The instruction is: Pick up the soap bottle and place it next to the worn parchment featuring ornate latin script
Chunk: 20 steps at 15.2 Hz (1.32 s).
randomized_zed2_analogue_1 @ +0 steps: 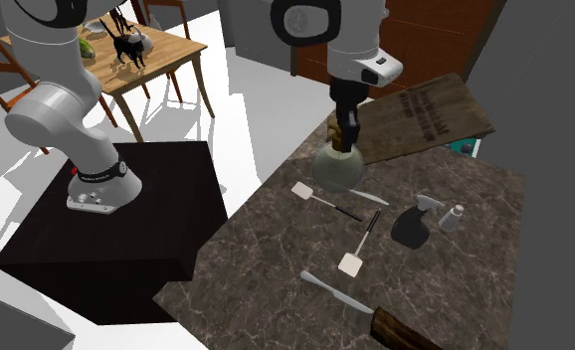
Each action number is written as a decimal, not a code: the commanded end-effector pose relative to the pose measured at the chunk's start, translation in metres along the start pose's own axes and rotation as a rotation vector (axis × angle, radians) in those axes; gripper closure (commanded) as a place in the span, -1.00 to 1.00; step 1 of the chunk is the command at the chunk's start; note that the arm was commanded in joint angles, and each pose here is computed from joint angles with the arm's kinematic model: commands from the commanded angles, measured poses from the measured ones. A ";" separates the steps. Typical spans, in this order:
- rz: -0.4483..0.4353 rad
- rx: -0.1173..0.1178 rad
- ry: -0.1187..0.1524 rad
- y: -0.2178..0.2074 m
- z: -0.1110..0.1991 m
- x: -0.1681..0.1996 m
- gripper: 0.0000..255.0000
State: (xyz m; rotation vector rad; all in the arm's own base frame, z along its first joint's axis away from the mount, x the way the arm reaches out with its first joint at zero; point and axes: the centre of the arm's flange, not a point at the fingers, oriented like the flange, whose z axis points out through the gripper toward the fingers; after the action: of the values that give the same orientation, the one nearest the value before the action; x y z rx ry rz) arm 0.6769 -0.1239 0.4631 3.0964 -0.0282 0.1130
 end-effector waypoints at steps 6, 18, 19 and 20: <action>0.000 0.000 0.000 0.001 -0.039 0.002 1.00; 0.000 0.000 0.000 -0.098 -0.054 0.025 1.00; 0.000 0.000 0.000 -0.098 -0.049 0.025 1.00; 0.000 0.000 0.000 -0.099 -0.043 0.024 1.00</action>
State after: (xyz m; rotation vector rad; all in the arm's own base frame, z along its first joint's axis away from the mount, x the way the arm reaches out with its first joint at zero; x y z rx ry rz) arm 0.6993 -0.0267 0.5072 3.0967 -0.0261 0.1119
